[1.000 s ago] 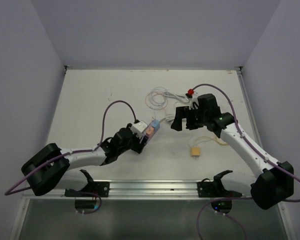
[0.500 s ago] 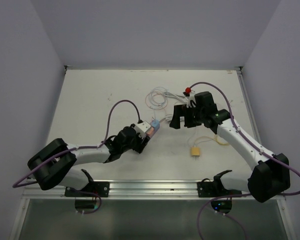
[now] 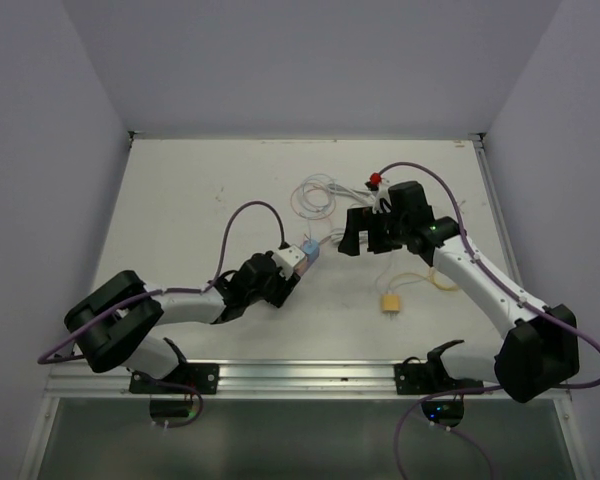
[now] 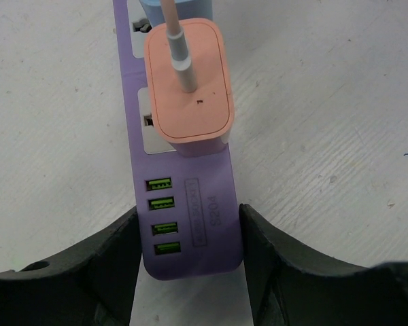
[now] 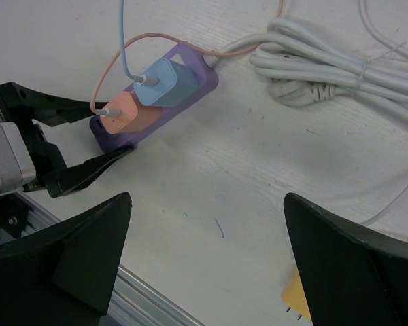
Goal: Pull the plug off the socket
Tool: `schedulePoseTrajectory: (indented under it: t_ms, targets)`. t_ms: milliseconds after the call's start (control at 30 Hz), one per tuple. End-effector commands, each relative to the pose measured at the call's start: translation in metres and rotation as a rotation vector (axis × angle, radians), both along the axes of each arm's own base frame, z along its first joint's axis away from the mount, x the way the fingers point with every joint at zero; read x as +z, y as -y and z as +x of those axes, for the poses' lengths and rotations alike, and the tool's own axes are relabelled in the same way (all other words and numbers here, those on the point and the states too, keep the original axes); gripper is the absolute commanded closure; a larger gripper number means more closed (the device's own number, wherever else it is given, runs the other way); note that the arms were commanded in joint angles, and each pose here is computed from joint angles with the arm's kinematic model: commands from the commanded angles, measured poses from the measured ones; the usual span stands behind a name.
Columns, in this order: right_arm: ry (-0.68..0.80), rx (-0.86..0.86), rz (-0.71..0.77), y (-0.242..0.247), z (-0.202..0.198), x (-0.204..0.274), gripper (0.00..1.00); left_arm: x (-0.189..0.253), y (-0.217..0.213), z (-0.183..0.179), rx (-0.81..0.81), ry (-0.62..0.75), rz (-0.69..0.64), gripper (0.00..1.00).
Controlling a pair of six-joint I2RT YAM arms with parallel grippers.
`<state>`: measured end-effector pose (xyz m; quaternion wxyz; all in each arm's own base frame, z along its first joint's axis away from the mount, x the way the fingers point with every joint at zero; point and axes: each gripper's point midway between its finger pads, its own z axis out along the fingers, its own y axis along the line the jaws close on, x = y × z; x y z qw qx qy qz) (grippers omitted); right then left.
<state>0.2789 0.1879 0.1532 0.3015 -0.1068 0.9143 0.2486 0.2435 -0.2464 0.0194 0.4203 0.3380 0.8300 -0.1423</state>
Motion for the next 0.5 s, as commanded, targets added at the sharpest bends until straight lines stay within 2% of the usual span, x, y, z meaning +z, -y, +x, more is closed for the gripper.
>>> schedulePoseTrajectory:
  t_ms: [0, 267, 367, 467]
  targets:
    - [0.068, -0.005, 0.008, -0.004, 0.015, 0.015, 0.02, 0.014, 0.012, 0.012, -0.017, 0.054, -0.017, 0.42]
    - [0.099, 0.002, -0.028, -0.014, 0.026, 0.008, 0.02, 0.017, 0.025, 0.020, -0.098, 0.095, 0.001, 0.57]
    - [0.169, 0.064, -0.056, -0.016, 0.033, 0.005, 0.03, 0.022, 0.030, 0.022, -0.123, 0.123, -0.012, 0.70]
    - [0.235, 0.117, -0.038, -0.024, 0.039, 0.003, 0.03, 0.029, 0.039, 0.024, -0.159, 0.147, -0.037, 0.73]
